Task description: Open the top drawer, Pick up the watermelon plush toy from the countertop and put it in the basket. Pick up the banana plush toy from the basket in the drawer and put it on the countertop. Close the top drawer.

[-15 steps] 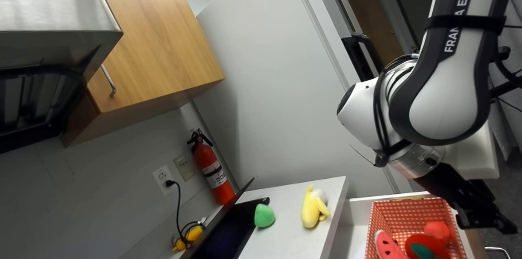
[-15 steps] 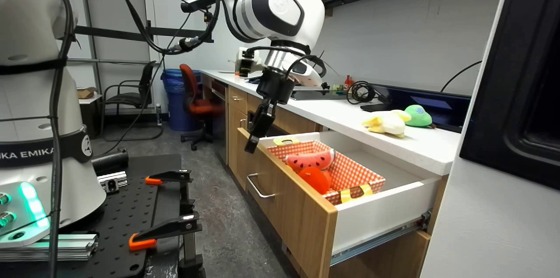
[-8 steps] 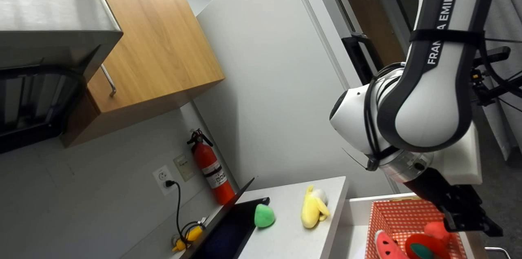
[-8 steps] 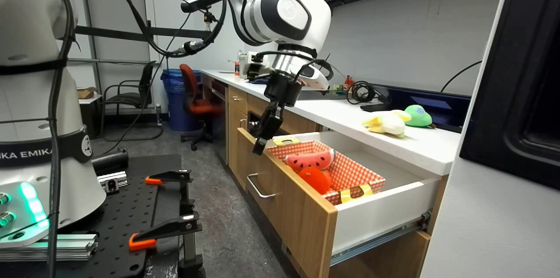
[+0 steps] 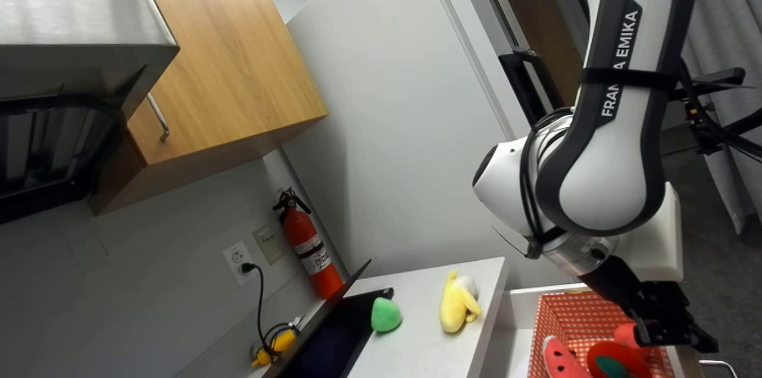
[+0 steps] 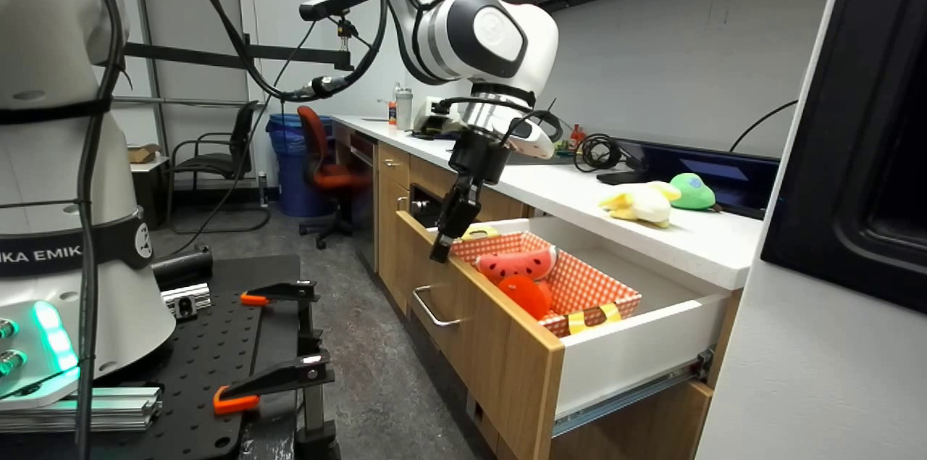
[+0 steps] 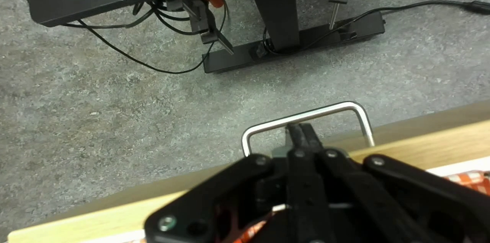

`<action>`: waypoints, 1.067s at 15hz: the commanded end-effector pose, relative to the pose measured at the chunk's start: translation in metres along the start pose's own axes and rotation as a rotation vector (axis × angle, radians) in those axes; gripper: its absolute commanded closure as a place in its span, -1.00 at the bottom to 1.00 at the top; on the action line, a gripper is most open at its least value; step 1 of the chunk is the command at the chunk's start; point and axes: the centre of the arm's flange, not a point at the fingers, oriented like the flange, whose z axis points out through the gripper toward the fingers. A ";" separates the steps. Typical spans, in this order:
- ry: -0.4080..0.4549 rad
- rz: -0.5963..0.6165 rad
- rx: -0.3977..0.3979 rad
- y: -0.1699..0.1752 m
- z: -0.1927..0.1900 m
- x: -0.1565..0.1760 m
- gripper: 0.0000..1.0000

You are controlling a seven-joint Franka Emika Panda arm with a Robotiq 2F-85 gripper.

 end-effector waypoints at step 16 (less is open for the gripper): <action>0.399 0.117 0.141 -0.010 -0.081 0.074 1.00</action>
